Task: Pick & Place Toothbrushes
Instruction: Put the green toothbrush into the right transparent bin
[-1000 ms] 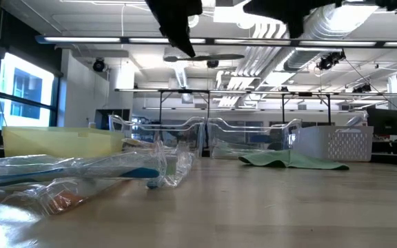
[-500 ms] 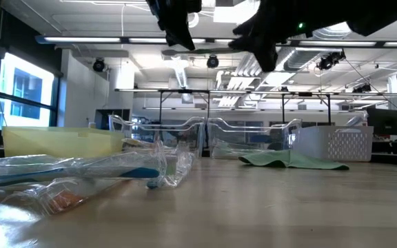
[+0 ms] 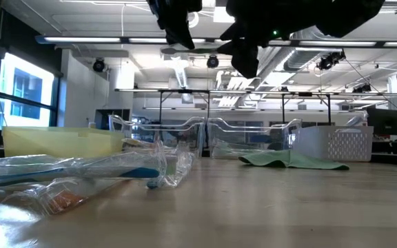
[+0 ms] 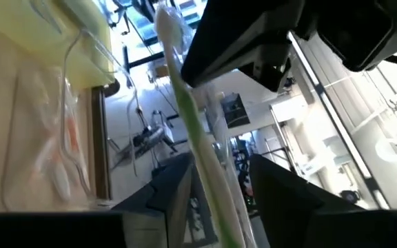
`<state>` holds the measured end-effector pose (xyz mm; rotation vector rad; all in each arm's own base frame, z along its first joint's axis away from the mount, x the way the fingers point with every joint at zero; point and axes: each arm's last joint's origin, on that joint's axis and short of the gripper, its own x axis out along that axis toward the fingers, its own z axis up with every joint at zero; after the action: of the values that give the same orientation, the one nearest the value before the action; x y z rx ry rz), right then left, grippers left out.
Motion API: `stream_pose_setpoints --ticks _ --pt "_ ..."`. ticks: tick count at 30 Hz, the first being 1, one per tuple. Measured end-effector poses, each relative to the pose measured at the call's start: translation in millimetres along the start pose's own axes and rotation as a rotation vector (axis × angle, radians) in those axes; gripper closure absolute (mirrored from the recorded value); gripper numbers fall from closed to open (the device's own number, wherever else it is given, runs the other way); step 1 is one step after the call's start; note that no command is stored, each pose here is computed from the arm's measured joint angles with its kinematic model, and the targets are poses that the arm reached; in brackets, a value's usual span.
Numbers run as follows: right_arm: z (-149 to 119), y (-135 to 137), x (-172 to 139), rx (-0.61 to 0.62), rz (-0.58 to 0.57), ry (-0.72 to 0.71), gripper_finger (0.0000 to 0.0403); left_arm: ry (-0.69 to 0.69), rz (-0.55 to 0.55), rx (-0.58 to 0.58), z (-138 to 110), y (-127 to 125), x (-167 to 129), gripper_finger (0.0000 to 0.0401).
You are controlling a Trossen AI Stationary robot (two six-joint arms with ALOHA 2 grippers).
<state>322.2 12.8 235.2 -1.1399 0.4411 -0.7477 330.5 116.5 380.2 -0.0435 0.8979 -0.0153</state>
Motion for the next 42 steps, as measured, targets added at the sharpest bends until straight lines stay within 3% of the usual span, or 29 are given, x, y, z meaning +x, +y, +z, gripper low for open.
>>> stream_pose_setpoints --ticks 15,27,33,42 --pt "-2 1 0 -0.011 -0.002 0.045 0.0391 -0.011 -0.053 0.002 0 -2 0 0.0401" --pt "-2 1 0 -0.009 -0.009 0.063 0.0399 -0.001 -0.058 0.02 -1 -2 0 0.0401" --pt "4 3 -8 -0.02 0.006 0.035 0.037 0.021 -0.064 0.016 -3 -2 0 0.0401" --pt "7 8 -13 -0.042 0.035 0.018 0.0252 0.004 -0.115 0.02 -3 -4 0 0.0401"
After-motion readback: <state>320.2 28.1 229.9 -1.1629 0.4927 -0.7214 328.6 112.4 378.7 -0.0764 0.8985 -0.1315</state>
